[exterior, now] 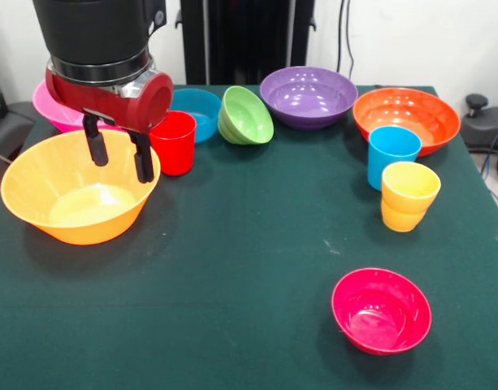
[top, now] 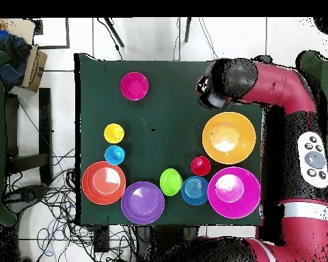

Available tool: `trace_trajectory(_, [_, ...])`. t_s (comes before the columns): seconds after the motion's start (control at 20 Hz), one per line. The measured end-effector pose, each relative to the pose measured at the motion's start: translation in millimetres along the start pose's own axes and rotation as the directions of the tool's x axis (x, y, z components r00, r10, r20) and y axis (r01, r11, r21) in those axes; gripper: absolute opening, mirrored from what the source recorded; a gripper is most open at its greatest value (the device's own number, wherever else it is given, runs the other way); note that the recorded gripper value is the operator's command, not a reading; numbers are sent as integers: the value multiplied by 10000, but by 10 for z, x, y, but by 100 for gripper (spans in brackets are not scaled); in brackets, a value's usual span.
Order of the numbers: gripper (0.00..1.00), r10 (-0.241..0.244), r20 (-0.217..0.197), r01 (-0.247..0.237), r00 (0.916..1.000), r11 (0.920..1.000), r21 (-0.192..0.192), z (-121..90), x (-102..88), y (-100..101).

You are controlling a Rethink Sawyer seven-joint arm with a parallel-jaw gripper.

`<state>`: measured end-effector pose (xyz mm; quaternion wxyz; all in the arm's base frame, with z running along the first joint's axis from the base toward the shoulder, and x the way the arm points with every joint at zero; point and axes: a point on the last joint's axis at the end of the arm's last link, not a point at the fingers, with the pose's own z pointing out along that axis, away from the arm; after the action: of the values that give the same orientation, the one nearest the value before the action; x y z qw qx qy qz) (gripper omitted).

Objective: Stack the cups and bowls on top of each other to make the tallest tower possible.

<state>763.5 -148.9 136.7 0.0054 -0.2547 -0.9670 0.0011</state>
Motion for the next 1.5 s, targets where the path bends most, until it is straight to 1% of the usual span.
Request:
trace_trajectory(0.2, [100,-98,37,98,9999,9999,141,24,10,-19])
trace_trajectory(0.4, [100,-238,103,234,9997,9991,354,54,17,-51])
trace_trajectory(0.5, [100,-382,151,374,9992,9979,523,76,23,-76])
trace_trajectory(0.6, [100,-579,185,565,9982,9962,670,95,29,-94])
trace_trajectory(1.05, [100,-1063,244,1034,9940,9899,970,134,41,-119])
trace_trajectory(1.15, [100,-1212,251,1180,9923,9876,1040,142,46,-118])
trace_trajectory(1.2, [100,-1409,259,1371,9897,9841,1131,150,54,-111])
trace_trajectory(1.5, [100,-1624,254,1584,9864,9804,1172,154,70,-66])
